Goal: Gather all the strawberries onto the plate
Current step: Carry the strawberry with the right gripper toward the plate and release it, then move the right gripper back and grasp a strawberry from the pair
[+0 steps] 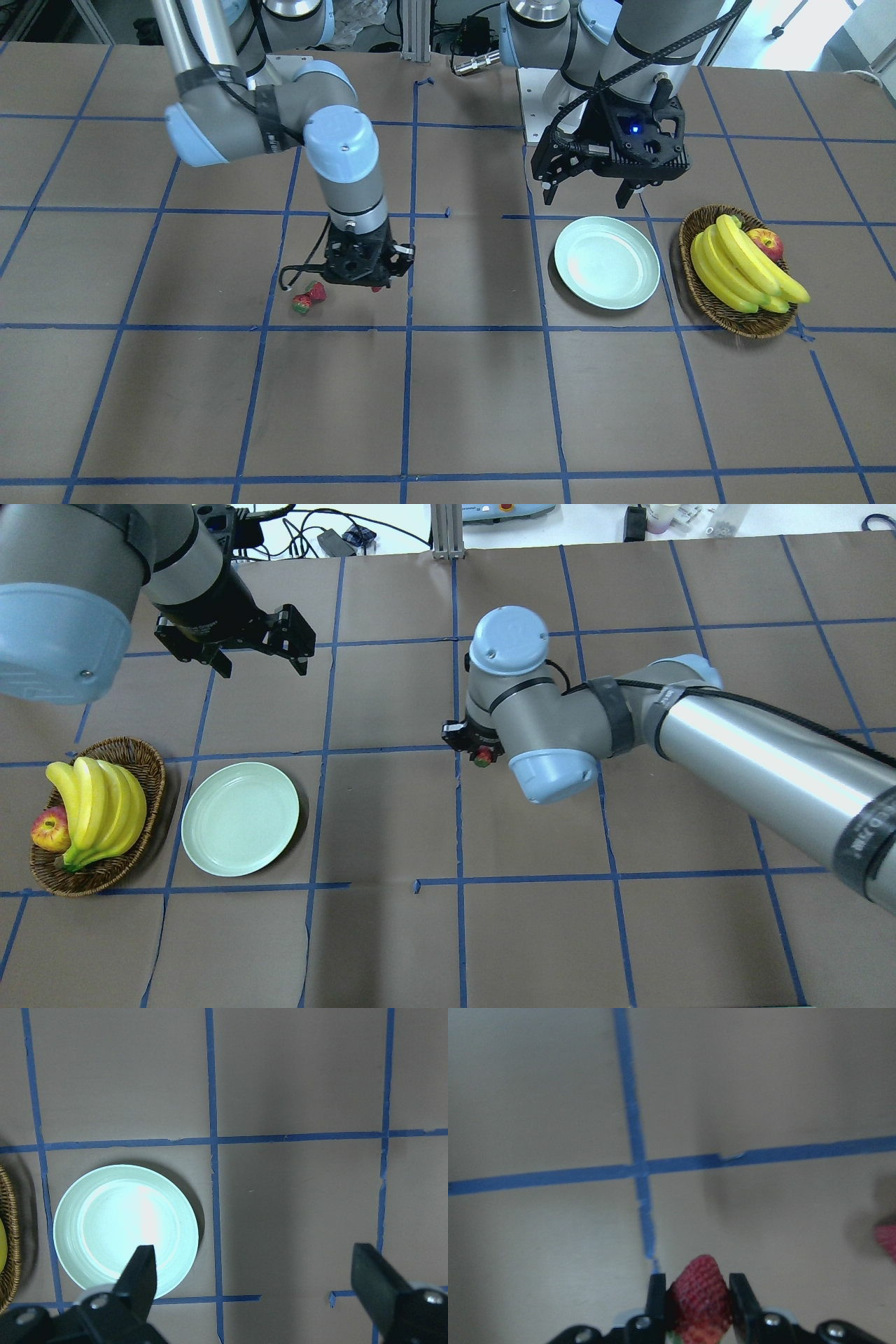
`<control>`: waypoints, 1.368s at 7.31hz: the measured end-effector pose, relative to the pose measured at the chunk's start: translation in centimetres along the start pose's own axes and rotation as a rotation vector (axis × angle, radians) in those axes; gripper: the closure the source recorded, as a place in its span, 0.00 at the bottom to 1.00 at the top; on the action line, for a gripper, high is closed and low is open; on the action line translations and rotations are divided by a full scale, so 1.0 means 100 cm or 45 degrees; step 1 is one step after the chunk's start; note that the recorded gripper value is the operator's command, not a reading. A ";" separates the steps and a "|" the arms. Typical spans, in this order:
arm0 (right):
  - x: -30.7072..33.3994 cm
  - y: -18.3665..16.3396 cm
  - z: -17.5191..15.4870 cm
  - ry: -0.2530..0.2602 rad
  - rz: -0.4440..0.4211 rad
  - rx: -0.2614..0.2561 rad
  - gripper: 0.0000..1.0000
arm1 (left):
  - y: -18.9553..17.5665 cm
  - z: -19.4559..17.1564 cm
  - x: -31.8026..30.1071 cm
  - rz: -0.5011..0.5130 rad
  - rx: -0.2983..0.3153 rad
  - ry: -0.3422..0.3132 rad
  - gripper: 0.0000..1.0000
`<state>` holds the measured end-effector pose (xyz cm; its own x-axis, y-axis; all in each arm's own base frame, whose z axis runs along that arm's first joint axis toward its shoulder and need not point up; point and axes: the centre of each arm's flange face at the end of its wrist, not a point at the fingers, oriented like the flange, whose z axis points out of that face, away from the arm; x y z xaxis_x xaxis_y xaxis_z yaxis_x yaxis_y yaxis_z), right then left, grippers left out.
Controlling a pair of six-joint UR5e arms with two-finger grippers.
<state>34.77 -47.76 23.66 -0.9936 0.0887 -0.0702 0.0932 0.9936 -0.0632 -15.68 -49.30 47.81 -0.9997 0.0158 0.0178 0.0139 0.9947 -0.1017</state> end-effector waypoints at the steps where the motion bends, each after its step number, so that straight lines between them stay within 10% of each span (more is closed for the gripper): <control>1: -0.036 0.016 0.018 -0.003 -0.001 -0.015 1.00 | 0.000 -0.001 0.000 0.000 0.002 0.000 0.00; 2: -0.056 0.026 0.034 0.003 -0.001 -0.034 0.79 | 0.000 -0.001 0.000 0.000 0.003 0.000 0.00; 3: -0.063 0.031 0.045 0.012 0.000 -0.050 0.01 | 0.000 -0.001 0.000 0.000 0.003 0.000 0.00; 7: -0.058 0.026 0.028 0.014 0.004 -0.016 0.00 | 0.001 -0.002 0.000 0.000 0.005 0.000 0.00; 10: 0.031 -0.032 0.005 0.056 0.219 0.035 0.00 | 0.001 -0.003 0.000 0.000 0.006 0.000 0.00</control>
<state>31.39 -50.74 23.16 -0.9646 0.2607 -0.0385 0.2631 0.9613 -0.0814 -15.67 -49.15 48.05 -0.9997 0.0159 0.0179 0.0139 0.9942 -0.1064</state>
